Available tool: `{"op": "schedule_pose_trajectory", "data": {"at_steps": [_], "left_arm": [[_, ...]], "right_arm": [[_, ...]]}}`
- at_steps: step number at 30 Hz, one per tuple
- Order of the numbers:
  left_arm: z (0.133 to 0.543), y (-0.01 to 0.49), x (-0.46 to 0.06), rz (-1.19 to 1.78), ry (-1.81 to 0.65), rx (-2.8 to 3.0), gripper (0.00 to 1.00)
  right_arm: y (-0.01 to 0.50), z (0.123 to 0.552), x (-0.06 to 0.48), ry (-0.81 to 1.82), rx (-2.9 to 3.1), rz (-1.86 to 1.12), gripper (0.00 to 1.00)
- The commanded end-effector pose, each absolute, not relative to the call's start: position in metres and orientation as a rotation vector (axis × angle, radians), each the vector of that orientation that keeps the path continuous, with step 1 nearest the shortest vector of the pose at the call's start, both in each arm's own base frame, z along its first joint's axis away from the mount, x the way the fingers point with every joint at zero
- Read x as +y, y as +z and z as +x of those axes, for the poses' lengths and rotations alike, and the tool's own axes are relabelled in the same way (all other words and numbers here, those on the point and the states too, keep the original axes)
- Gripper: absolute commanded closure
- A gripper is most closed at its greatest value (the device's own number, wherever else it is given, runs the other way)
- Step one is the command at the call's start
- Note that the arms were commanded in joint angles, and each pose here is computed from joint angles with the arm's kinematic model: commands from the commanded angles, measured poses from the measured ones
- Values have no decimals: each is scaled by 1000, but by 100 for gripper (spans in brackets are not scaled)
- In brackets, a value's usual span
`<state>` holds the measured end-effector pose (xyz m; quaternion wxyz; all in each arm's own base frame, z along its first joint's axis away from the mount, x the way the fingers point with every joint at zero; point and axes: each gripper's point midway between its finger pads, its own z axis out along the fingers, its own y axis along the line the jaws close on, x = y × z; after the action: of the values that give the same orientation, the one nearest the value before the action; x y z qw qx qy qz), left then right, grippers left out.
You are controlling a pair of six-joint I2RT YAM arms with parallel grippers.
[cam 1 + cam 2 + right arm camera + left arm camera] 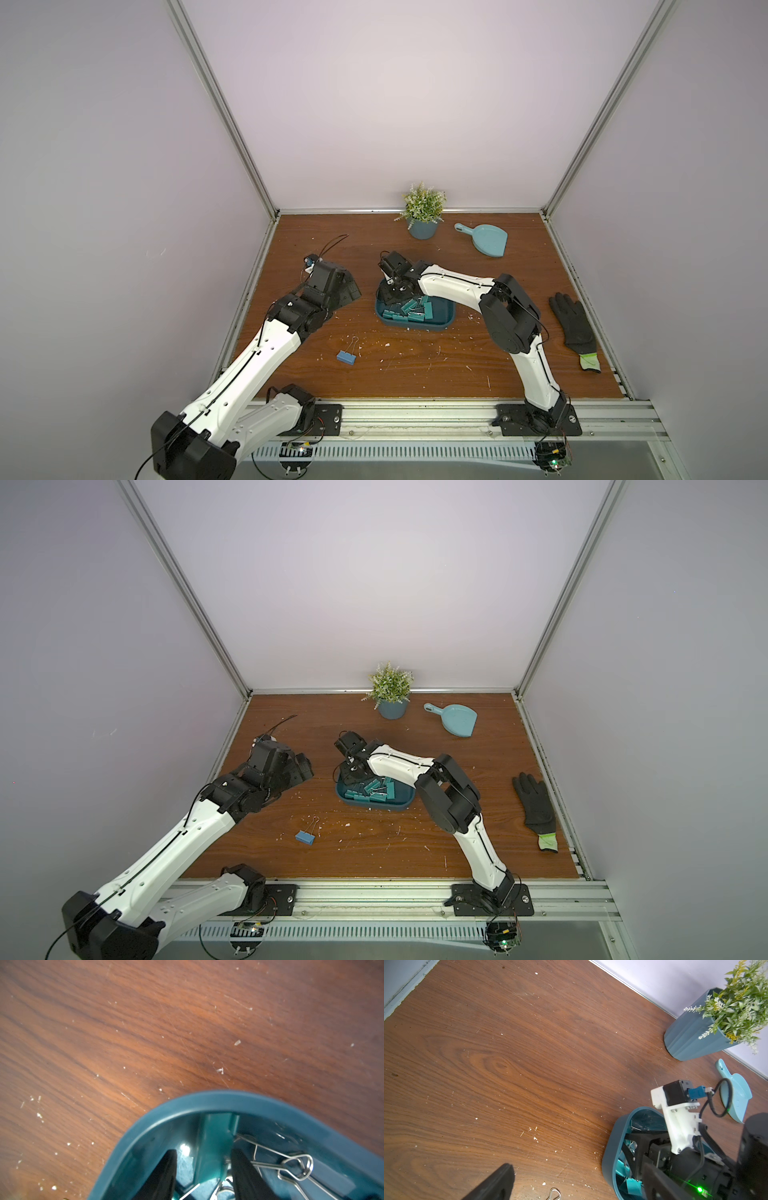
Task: Take out the binder clips from the storage box
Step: Pick up the binder clip from the storage box, then place the binder clip at the center of the board.
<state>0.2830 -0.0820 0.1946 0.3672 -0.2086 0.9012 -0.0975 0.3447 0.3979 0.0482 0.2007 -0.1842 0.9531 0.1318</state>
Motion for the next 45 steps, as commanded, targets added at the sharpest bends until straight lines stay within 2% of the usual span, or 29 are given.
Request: {"op": "schedule_pose_trajectory", "data": {"at_steps": [1, 2, 5, 8, 11, 20, 26, 31, 36, 45], "left_arm": [[284, 195, -75, -534, -221, 2301, 1], [284, 195, -75, -534, -221, 2299, 1], [283, 196, -75, -536, -222, 2296, 1], [283, 196, -75, -538, -224, 2294, 1], [284, 196, -75, -540, -224, 2294, 1], [285, 206, -73, -538, -220, 2265, 1], [285, 226, -64, -546, -202, 2196, 1], [279, 252, -50, -566, -186, 2099, 1], [264, 279, -32, -596, -165, 2014, 1], [234, 289, -16, -644, -200, 1961, 1]], "right_arm": [[36, 345, 394, 353, 2694, -487, 50], [34, 344, 394, 357, 2698, -483, 51], [36, 342, 391, 364, 2697, -463, 66], [43, 343, 389, 361, 2683, -451, 71], [58, 346, 389, 366, 2652, -440, 81], [117, 350, 379, 352, 2545, -446, 79], [147, 331, 373, 288, 2437, -624, 78], [160, 294, 385, 243, 2322, -868, 78], [163, 237, 414, 277, 2179, -1135, 77], [120, 153, 454, 311, 2061, -1471, 75]]}}
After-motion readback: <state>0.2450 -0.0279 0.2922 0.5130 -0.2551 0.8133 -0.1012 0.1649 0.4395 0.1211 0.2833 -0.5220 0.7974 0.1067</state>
